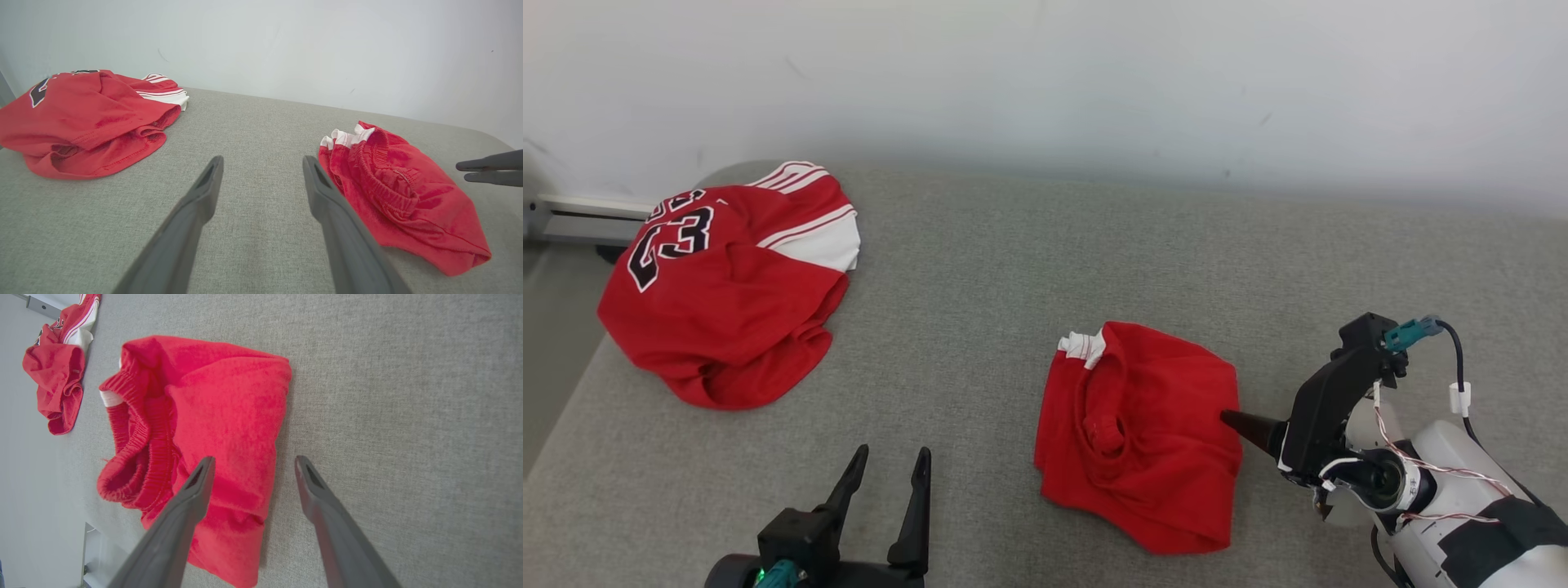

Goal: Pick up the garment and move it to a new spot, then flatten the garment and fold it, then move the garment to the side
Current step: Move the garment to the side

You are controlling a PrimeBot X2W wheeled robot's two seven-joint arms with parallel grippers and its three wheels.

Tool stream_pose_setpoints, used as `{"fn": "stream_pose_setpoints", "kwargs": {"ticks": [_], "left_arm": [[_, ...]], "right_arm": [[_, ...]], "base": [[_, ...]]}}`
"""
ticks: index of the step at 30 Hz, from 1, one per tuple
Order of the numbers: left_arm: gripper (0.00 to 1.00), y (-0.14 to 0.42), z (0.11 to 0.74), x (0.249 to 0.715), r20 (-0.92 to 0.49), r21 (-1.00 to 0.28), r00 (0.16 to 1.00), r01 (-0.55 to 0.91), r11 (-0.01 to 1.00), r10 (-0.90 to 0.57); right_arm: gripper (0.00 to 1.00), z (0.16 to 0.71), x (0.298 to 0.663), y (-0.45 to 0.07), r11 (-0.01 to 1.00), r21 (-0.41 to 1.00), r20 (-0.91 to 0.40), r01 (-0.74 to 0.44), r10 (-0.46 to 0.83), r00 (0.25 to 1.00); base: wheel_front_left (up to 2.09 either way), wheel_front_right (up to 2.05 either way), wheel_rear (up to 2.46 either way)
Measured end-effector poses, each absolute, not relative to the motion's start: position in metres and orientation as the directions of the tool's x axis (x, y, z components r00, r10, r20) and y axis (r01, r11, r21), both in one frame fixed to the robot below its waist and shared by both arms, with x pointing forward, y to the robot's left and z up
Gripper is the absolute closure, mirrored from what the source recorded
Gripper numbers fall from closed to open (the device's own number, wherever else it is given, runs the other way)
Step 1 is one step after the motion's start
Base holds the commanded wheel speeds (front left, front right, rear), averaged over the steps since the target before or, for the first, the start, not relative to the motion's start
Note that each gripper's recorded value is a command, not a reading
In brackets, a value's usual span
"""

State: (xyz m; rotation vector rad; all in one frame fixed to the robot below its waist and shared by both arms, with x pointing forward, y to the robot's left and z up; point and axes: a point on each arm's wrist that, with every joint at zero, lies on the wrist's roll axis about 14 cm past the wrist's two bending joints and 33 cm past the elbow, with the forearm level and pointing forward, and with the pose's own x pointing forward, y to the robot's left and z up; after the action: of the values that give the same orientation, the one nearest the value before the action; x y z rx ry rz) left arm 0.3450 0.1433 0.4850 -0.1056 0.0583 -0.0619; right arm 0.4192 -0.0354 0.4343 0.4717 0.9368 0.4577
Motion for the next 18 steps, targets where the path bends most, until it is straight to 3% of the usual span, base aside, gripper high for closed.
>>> {"fn": "stream_pose_setpoints", "kwargs": {"ticks": [18], "left_arm": [[0.0, 0.16, 0.478, 0.338, -0.082, -0.113, 0.997, -0.004, 0.994, -0.005]], "right_arm": [[0.0, 0.402, 0.407, -0.01, 0.839, 0.52, -0.753, -0.158, 0.539, 0.377]], "base": [[0.0, 0.0, 0.0]]}}
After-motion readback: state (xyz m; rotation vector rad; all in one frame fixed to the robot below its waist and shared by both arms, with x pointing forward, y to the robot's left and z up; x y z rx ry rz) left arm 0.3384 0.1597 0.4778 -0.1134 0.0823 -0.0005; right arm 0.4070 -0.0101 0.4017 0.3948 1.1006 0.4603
